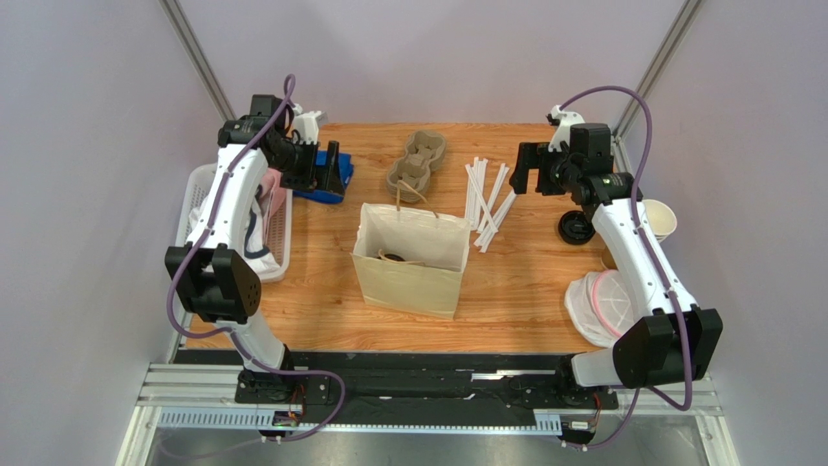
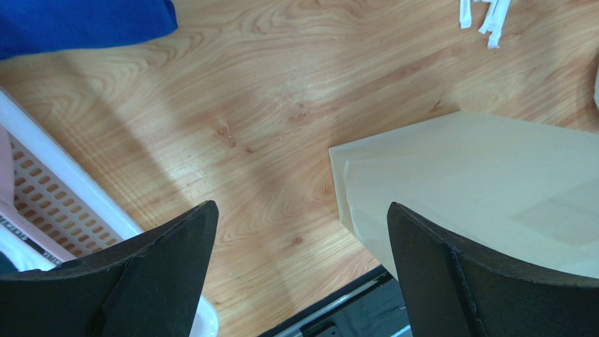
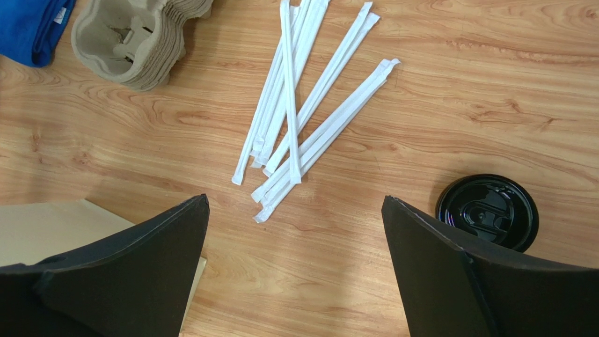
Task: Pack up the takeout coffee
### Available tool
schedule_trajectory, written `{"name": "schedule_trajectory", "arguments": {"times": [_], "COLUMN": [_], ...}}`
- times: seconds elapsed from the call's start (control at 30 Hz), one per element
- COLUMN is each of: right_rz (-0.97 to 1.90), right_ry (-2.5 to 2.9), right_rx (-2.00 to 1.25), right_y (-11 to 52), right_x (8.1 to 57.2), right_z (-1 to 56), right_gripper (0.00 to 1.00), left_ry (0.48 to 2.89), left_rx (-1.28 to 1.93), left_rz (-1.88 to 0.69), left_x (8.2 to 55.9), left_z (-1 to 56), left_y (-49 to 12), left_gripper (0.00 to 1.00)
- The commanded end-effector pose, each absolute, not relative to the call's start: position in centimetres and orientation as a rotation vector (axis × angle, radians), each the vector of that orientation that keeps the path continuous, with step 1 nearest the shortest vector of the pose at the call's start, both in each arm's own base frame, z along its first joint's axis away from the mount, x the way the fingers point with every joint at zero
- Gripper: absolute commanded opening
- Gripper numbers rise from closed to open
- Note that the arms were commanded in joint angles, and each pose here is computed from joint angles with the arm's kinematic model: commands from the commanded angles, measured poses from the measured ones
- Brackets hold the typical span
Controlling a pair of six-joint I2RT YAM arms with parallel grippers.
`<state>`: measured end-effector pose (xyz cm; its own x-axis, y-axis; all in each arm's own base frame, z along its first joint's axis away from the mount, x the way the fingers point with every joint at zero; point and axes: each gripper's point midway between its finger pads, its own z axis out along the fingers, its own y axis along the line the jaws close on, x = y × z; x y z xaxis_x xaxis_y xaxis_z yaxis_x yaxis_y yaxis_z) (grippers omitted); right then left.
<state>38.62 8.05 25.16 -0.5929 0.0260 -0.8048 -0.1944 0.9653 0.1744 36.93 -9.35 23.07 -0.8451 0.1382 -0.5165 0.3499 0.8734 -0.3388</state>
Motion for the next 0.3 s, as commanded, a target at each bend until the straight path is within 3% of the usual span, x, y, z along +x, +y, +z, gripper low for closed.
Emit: {"name": "schedule_trajectory", "arguments": {"times": [0.0, 0.27], "right_rz": [0.304, 0.312], "right_ry": [2.137, 2.129], "right_rx": [-0.131, -0.129], "right_y": [8.1, 8.2], "right_x": [38.5, 38.6], "right_z": [26.4, 26.7], "right_gripper": [1.0, 1.0], "left_ry": [2.46, 2.41], "left_rx": [0.393, 0.424], "left_rz": [-0.561, -0.532], "left_x": [36.3, 36.4], "left_z": [25.0, 26.1], "left_y": [-9.1, -9.0], "left_gripper": [0.99, 0.99]}}
